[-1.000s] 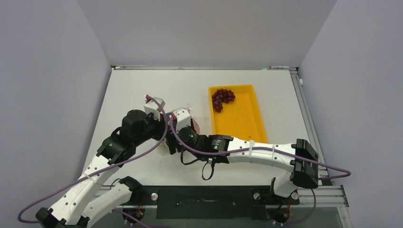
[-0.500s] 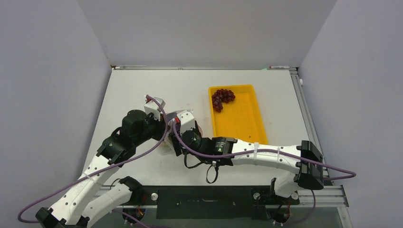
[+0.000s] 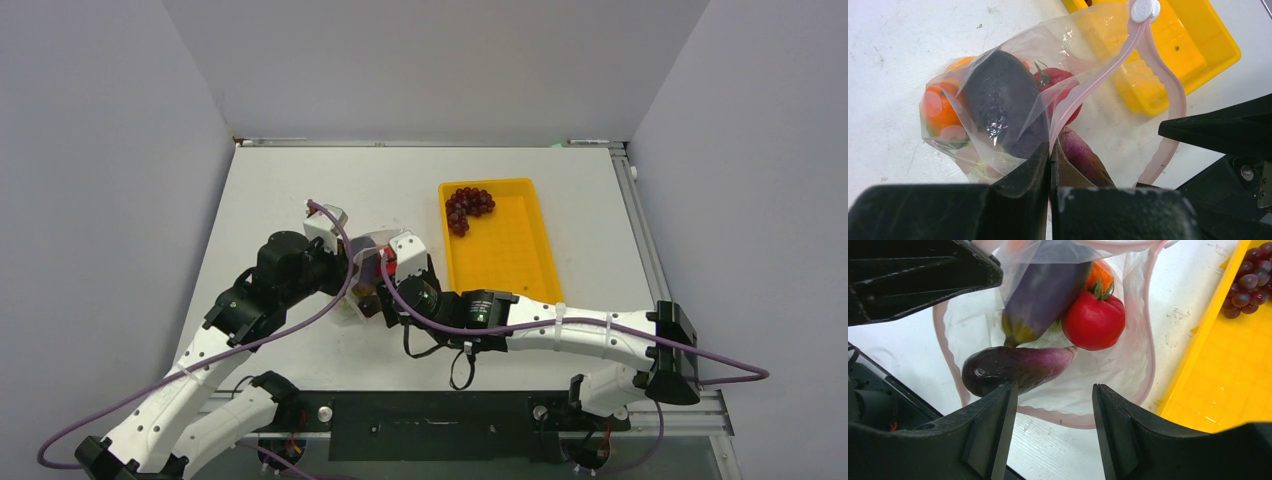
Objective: Place the food in the zip-top bag and seal the zipper
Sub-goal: Adjust the fake vegetable in the zipper food storage bag.
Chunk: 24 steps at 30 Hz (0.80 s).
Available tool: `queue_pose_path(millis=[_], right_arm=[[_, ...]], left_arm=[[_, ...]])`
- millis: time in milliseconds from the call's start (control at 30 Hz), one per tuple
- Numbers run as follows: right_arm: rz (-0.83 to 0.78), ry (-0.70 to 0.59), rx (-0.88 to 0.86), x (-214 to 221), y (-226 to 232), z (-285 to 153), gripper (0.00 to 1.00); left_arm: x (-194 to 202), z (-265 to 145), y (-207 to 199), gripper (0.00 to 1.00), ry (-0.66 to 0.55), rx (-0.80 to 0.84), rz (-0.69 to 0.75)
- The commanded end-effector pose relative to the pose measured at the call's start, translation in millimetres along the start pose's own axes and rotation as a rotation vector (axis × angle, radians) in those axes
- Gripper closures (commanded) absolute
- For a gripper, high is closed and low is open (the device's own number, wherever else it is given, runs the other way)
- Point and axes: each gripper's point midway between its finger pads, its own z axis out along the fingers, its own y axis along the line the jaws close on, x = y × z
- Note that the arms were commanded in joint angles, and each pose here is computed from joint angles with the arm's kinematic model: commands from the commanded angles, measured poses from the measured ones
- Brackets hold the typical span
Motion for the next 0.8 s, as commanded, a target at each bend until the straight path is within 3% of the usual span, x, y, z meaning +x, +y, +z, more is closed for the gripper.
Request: queue_pose_path(millis=[0,767], right_arm=[[0.069,-0.086,-0.070,-25.0,17.5,-12.0,0.43],[0.105,-0.120,-0.074,-34.9,49.0,19.6,0.34]], left_arm=[[-10.0,-2.6,-1.3,1.00,-0.026,-0.003,0.011],[-12.1,-5.3,-4.1,1.00,-0.037,0.008,0.014]])
